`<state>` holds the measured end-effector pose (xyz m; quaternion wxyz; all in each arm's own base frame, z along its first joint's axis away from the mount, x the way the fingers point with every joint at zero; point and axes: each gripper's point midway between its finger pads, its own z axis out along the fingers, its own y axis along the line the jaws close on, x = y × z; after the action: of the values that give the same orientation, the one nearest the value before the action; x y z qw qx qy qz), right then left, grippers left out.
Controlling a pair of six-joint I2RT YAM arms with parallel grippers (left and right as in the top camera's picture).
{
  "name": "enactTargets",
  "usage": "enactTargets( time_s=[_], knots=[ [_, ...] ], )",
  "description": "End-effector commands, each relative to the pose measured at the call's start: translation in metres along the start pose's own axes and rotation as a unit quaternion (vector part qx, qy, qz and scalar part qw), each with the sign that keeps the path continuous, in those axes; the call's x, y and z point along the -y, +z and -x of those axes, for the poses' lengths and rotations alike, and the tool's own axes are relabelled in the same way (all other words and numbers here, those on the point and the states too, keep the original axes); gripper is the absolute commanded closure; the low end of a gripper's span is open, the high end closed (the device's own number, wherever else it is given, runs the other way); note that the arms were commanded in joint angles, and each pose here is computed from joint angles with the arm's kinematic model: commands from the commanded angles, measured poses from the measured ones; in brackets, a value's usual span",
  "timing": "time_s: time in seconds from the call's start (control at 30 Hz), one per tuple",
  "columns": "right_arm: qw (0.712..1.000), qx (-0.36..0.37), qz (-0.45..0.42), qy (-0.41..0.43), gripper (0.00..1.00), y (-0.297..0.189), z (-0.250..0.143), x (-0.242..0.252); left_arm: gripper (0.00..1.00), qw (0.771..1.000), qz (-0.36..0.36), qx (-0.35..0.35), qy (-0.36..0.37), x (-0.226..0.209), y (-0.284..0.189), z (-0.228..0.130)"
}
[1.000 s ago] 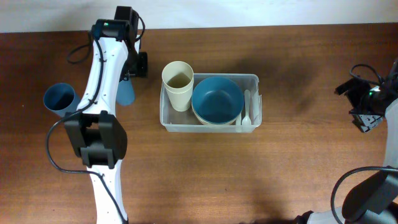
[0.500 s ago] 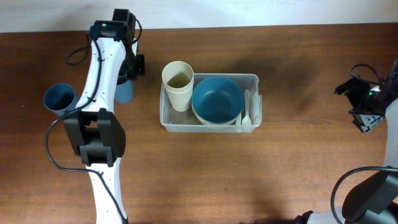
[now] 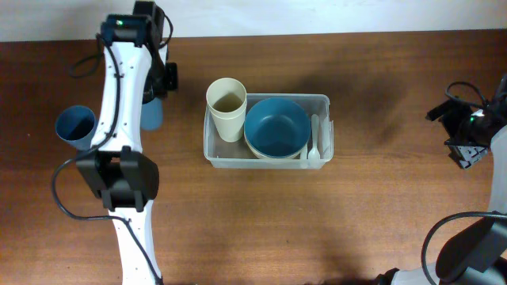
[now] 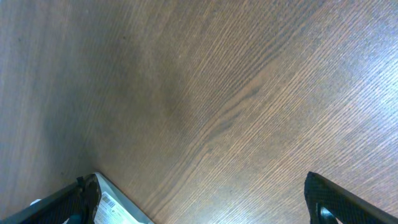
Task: Pack container
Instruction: 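Grasp a teal cup with the left gripper and place it in the container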
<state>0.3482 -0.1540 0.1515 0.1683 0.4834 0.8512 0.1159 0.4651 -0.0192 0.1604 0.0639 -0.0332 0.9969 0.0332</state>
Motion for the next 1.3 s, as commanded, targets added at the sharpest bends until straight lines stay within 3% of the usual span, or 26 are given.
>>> enactTargets(
  time_s=[0.0,0.13,0.37,0.6,0.87,1.0,1.17,1.27],
  knots=[
    [1.000,0.017,0.011,0.002,0.01,-0.012,0.005,-0.005,0.98,0.997,-0.038,0.068,-0.007,0.003,-0.062,0.005],
    [1.000,0.017,0.011,0.002,0.01,-0.012,0.005,-0.005,0.99,0.988,-0.098,0.117,0.014,0.023,-0.114,-0.007],
    [1.000,0.017,0.011,0.002,0.01,-0.012,0.005,-0.005,0.98,0.964,-0.113,0.209,0.118,0.054,-0.197,-0.042],
    [1.000,0.017,0.011,0.002,0.01,-0.012,0.005,-0.005,0.98,0.937,-0.126,0.252,0.207,0.081,-0.242,-0.089],
    [1.000,0.017,0.011,0.002,0.01,-0.012,0.005,-0.005,0.98,0.918,-0.123,0.205,0.315,0.092,-0.224,-0.134],
    [1.000,0.017,0.011,0.002,0.01,-0.012,0.005,-0.005,0.98,0.876,-0.167,0.164,0.422,0.114,-0.202,-0.160],
    [1.000,0.017,0.011,0.002,0.01,-0.012,0.005,-0.005,0.99,0.831,-0.198,0.135,0.502,0.127,-0.182,-0.174],
    [1.000,0.017,0.011,0.002,0.01,-0.012,0.005,-0.005,0.99,0.821,-0.200,0.132,0.519,0.130,-0.172,-0.173]
  ],
)
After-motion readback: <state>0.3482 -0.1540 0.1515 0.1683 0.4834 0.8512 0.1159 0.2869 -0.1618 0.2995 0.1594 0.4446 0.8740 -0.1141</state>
